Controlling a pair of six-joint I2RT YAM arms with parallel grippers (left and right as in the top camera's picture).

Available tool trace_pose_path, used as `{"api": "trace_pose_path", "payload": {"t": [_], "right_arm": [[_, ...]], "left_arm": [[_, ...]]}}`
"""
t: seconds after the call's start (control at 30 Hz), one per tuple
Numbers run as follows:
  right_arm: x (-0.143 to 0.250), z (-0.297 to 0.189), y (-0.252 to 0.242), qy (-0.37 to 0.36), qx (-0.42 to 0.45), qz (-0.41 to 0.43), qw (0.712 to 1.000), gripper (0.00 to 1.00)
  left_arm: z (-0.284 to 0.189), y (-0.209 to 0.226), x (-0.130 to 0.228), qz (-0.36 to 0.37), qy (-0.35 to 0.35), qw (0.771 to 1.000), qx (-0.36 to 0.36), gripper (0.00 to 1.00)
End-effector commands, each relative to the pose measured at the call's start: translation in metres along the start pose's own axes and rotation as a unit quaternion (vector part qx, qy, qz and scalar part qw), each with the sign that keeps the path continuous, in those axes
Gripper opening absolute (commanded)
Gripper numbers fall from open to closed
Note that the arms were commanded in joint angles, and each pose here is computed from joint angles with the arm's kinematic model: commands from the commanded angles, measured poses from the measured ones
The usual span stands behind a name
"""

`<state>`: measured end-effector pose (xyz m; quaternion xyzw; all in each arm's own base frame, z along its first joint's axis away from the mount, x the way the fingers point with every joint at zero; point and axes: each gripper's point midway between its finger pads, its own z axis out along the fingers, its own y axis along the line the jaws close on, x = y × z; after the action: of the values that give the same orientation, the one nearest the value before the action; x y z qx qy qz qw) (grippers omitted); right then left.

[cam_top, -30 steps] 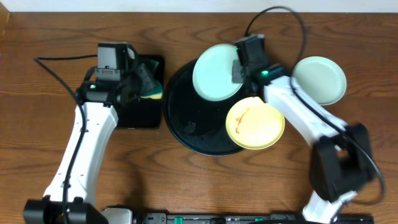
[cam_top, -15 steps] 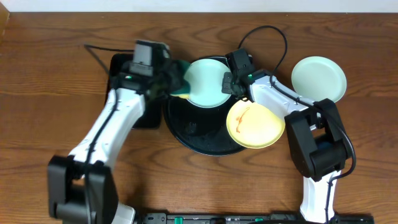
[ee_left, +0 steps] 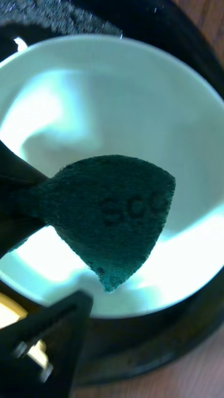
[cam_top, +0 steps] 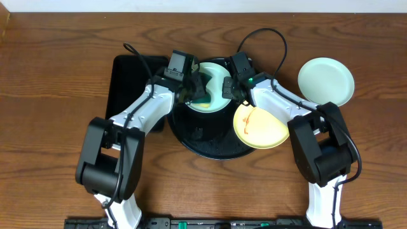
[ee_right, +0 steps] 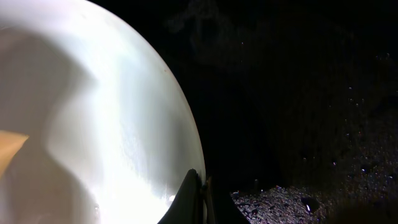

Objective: Clean dirty plates on tray and stack at the side

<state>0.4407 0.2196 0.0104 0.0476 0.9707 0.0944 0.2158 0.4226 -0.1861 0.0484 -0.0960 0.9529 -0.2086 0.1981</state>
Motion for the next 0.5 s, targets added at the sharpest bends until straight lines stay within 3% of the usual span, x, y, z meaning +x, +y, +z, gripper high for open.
{"api": "trace_pose_path", "payload": {"t": [0.0, 0.33, 0.47], "right_arm": [[0.015, 0.007, 0.006, 0.023, -0.006, -0.019, 1.0, 0.01], [0.014, 0.007, 0.007, 0.022, -0.007, -0.019, 1.0, 0.01], [0.012, 0.008, 0.004, 0.021, -0.006, -0.016, 1.0, 0.01]], "left_arm": [[0.009, 0.012, 0.0, -0.013, -0.005, 1.0, -0.022, 0.08], [0.035, 0.017, -0.001, 0.02, -0.009, 1.0, -0.018, 0.08], [0.038, 0.027, 0.011, 0.094, 0.019, 0.995, -0.034, 0.08]]}}
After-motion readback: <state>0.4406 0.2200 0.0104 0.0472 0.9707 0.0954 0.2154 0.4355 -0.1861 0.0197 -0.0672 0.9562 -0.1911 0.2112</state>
